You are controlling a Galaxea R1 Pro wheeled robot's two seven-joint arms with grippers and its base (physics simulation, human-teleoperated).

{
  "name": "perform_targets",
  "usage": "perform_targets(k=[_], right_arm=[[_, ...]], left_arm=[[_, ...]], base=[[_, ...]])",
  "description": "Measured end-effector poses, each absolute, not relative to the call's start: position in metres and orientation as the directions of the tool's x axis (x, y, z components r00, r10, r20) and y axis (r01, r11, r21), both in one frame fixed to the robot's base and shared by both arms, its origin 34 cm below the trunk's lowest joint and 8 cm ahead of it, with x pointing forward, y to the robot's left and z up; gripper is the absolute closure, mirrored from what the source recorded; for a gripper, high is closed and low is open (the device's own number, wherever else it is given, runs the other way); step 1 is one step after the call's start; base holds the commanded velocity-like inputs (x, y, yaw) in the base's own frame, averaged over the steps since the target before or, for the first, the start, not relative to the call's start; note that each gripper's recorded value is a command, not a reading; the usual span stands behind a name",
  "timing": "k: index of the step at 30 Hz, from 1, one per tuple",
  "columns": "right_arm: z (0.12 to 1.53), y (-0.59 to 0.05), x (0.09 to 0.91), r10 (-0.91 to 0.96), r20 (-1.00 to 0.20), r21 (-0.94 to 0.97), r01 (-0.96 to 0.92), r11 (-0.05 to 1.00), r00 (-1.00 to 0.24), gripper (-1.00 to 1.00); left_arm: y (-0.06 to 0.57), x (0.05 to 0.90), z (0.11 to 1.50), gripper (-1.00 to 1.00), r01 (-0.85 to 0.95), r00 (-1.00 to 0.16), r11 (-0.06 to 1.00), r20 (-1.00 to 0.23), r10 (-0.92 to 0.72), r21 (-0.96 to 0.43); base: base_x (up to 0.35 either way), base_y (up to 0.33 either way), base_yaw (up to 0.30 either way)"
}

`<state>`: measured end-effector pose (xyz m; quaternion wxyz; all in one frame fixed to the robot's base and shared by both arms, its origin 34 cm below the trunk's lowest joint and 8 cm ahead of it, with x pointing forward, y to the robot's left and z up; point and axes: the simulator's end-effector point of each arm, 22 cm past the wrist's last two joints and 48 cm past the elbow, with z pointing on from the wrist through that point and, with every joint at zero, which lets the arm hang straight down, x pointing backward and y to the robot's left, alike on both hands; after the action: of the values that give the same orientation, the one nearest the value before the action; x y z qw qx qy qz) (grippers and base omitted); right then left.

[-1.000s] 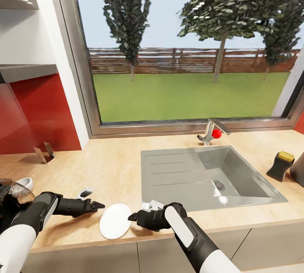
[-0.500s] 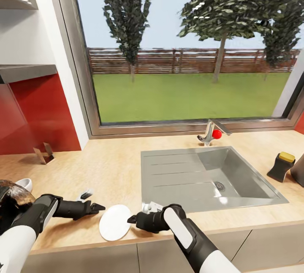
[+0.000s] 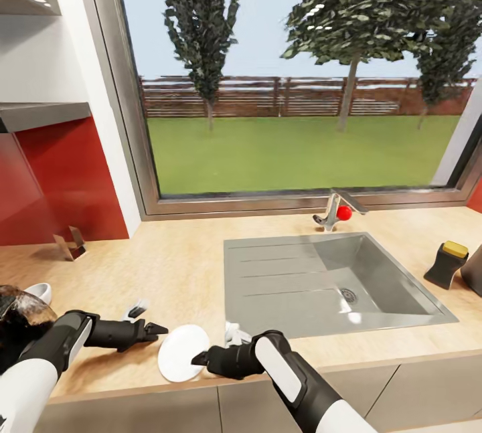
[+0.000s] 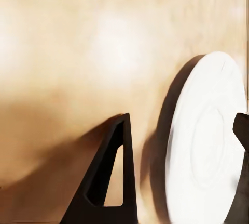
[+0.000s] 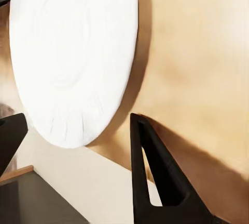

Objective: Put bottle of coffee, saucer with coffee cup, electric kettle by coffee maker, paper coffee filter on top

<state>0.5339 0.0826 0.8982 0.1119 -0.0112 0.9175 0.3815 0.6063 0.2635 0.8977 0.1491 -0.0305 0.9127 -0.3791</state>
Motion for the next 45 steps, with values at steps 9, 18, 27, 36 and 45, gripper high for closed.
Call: perform_targets(k=[9,18,27,36,45], right_arm=[[0.898,0.085,0.53,0.063,-0.202,0.706,-0.1,0.701,-0.977,-1.0],[0.898,0.085,0.531,0.059,-0.208,0.702,-0.106,0.704,-0.976,-1.0],[0.898,0.085,0.531,0.061,-0.206,0.703,-0.105,0.703,-0.977,-1.0],[0.898,0.085,0.531,0.063,-0.205,0.705,-0.103,0.702,-0.977,-1.0],[0.898,0.085,0.532,0.062,-0.207,0.703,-0.105,0.703,-0.976,-1.0]], left_arm=[[0.261,0.603,0.897,-1.0,0.04,-0.958,0.701,-0.226,-0.175,-0.712],[0.261,0.603,0.897,-1.0,0.048,-0.959,0.708,-0.231,-0.165,-0.705],[0.252,0.597,0.897,-1.0,0.074,-0.957,0.684,-0.245,-0.156,-0.725],[0.242,0.586,0.897,-1.0,0.073,-0.966,0.642,-0.215,-0.145,-0.763],[0.232,0.583,0.908,-1.0,0.098,-0.967,0.592,-0.216,-0.132,-0.8]], base=[[0.02,0.091,0.0],[0.0,0.001,0.0],[0.0,0.0,0.0],[0.0,0.0,0.0],[0.0,0.0,0.0]])
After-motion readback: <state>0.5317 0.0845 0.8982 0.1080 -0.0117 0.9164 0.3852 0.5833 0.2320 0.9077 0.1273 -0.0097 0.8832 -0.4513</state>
